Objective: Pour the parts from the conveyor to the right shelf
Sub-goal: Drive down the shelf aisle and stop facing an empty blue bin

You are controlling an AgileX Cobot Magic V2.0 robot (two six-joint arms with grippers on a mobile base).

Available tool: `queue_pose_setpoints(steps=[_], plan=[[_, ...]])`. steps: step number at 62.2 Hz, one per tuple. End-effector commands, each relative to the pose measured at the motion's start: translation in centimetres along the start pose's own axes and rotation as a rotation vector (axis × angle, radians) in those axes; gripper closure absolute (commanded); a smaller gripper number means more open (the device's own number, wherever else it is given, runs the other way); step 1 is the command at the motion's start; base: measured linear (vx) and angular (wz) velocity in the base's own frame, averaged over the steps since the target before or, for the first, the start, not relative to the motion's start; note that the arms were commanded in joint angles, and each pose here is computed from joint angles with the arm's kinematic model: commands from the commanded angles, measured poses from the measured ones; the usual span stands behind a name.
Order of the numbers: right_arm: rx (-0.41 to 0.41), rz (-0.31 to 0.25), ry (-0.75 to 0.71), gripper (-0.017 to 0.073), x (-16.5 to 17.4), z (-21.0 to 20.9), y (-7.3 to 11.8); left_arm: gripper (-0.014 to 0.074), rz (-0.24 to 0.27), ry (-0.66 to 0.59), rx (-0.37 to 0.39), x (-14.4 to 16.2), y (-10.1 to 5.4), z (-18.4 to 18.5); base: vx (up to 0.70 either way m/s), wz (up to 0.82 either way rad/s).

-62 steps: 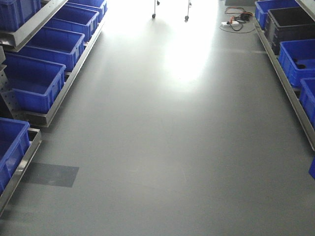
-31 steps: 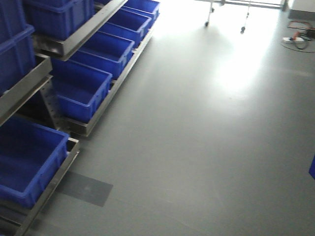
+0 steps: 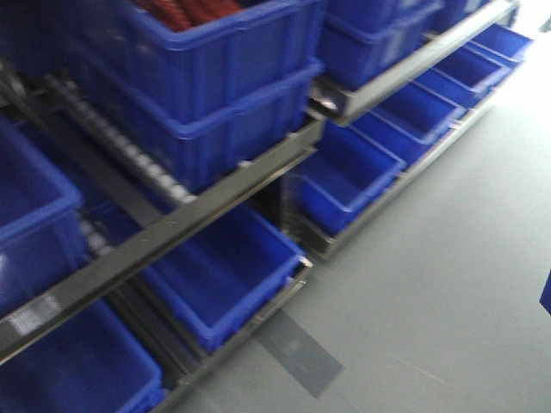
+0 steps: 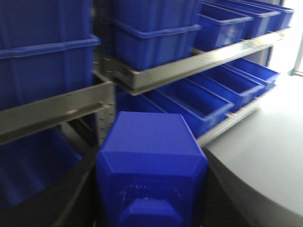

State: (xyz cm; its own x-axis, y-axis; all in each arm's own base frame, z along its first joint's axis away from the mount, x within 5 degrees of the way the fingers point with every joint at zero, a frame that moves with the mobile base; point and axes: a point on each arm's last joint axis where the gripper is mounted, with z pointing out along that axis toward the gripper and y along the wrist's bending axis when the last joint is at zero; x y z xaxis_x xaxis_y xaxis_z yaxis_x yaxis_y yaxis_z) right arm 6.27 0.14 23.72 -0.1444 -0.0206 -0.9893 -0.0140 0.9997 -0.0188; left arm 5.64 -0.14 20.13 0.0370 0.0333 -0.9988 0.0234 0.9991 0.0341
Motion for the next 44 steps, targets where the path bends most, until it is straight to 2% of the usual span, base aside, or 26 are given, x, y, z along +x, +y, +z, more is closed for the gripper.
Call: queue_pose_setpoints(steps=[1,44], plan=[[0.011,-0.009,-0.099,0.0568,-1.68,-0.2,-0.11,0.06,-0.009,-0.054,-0.001,0.29,-0.01,-0.01,0.22,0.84],[0.011,-0.009,-0.099,0.0568,-1.68,-0.2,-0.11,0.06,-0.009,-0.054,-0.001,0.29,-0.01,-0.01,0.18,0.75]])
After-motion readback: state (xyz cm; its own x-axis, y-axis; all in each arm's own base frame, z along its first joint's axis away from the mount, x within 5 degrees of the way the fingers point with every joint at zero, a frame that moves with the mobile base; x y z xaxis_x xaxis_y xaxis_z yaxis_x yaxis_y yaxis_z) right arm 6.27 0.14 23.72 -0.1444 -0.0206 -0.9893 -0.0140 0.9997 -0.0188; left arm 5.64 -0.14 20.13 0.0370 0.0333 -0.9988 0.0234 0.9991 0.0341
